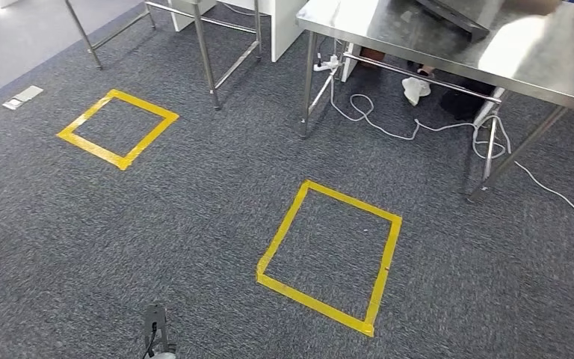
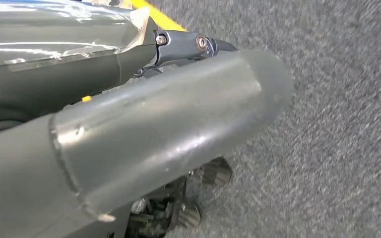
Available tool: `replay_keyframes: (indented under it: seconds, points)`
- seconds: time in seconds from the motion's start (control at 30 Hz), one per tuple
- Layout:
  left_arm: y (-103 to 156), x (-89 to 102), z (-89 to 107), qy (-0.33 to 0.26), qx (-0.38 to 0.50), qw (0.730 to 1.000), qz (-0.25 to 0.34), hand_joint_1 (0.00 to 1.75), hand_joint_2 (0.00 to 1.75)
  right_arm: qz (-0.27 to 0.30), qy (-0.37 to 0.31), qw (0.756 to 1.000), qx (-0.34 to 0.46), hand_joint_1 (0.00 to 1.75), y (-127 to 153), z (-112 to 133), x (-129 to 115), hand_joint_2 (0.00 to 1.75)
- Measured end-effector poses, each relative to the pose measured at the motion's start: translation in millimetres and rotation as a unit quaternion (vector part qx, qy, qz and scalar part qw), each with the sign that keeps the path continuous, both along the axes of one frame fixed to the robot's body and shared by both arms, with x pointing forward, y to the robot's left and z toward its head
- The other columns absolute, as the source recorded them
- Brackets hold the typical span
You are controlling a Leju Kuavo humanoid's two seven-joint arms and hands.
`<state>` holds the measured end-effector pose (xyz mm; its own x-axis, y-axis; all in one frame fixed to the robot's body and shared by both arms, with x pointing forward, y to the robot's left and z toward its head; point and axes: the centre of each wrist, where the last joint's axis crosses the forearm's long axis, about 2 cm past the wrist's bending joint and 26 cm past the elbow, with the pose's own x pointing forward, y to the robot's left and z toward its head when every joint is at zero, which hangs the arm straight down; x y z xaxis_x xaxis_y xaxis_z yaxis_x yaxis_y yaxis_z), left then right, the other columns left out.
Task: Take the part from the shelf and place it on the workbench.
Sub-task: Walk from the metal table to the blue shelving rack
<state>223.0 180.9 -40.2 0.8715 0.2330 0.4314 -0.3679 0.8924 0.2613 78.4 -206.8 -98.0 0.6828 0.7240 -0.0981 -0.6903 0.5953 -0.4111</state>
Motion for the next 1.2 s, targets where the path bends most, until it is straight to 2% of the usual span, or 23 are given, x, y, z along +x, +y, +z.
replay_keyframes:
  seconds: [0.3, 0.8, 1.2]
  points:
    - [-3.2, 1.2, 1.1, 0.010, -0.008, 1.000, -0.018, 0.00, 0.00, 0.011, 0.016, 1.000, 0.020, 0.00, -2.7, -1.3, -2.5, 0.00]
    - [-0.3, 3.8, 1.5, 0.036, -0.022, 0.999, -0.012, 0.00, 0.00, 0.030, 0.018, 0.999, 0.022, 0.00, -2.5, -0.7, 1.5, 0.00]
    - [3.5, -5.0, -4.3, 0.070, -0.034, 0.997, -0.008, 0.00, 0.00, 0.038, 0.021, 0.999, 0.027, 0.00, -4.3, -1.2, 0.5, 0.00]
